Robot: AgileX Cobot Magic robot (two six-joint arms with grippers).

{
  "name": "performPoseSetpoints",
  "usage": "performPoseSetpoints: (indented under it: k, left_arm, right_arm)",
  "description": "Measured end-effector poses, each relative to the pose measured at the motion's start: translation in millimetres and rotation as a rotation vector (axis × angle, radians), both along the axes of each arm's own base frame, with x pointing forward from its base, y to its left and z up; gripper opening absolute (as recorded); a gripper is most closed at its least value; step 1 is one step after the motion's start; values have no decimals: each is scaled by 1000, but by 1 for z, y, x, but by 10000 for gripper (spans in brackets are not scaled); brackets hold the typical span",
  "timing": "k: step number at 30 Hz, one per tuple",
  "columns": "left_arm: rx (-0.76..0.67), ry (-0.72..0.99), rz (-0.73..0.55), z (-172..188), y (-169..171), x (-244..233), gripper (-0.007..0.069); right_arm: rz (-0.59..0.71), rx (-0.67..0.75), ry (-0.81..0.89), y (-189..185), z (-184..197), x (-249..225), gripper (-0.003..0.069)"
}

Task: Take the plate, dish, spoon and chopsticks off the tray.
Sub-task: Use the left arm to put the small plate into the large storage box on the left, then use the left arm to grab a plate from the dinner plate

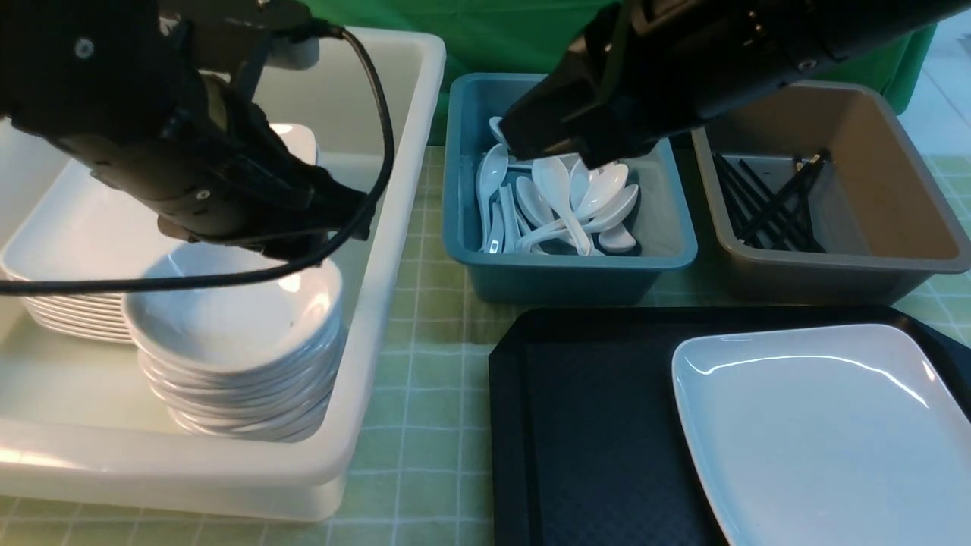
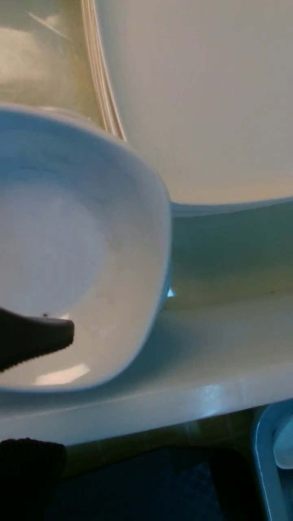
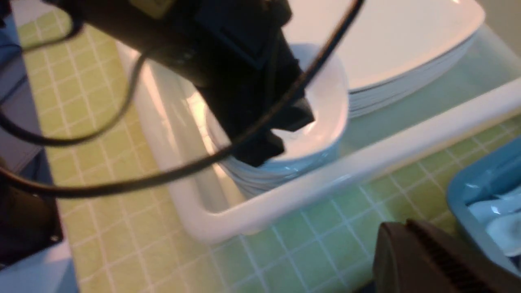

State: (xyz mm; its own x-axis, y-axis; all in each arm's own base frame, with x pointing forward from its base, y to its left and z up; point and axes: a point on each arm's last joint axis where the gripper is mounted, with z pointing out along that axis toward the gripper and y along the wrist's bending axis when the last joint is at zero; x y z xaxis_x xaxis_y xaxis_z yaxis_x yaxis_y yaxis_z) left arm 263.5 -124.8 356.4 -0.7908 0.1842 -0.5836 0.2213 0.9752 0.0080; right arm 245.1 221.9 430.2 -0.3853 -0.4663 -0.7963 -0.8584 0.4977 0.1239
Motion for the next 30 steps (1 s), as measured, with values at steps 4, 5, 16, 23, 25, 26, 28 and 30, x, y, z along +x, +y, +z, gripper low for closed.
performPoseSetpoints:
  k: [4,5,16,23,25,26,28,30]
  left_arm:
    - [-157,-3,-12,22,-11,-5,412]
    - [-192,-5,-24,26,-16,-7,403]
    - [-323,184,-322,-15,-159,23,-3]
    - [-298,251,-389,-72,-208,67,106]
    - [-268,250,-392,-91,-216,79,196]
    - [-266,242,-389,-100,-220,84,255]
    - [-270,235,-382,-115,-227,92,342]
    - [-276,232,-380,-132,-232,98,419]
  right_arm:
    - [-101,-105,-81,-21,10,-4,8]
    - [-132,-135,-102,-29,13,-5,8]
    - [-661,-369,-17,-158,-10,-34,8]
    - [-703,-378,35,-174,-41,-64,3]
    - [-703,-377,37,-176,-45,-69,3]
    - [-704,-377,38,-176,-46,-70,3]
    - [-705,-376,37,-176,-46,-70,3]
    - [-707,-371,32,-176,-46,-69,3]
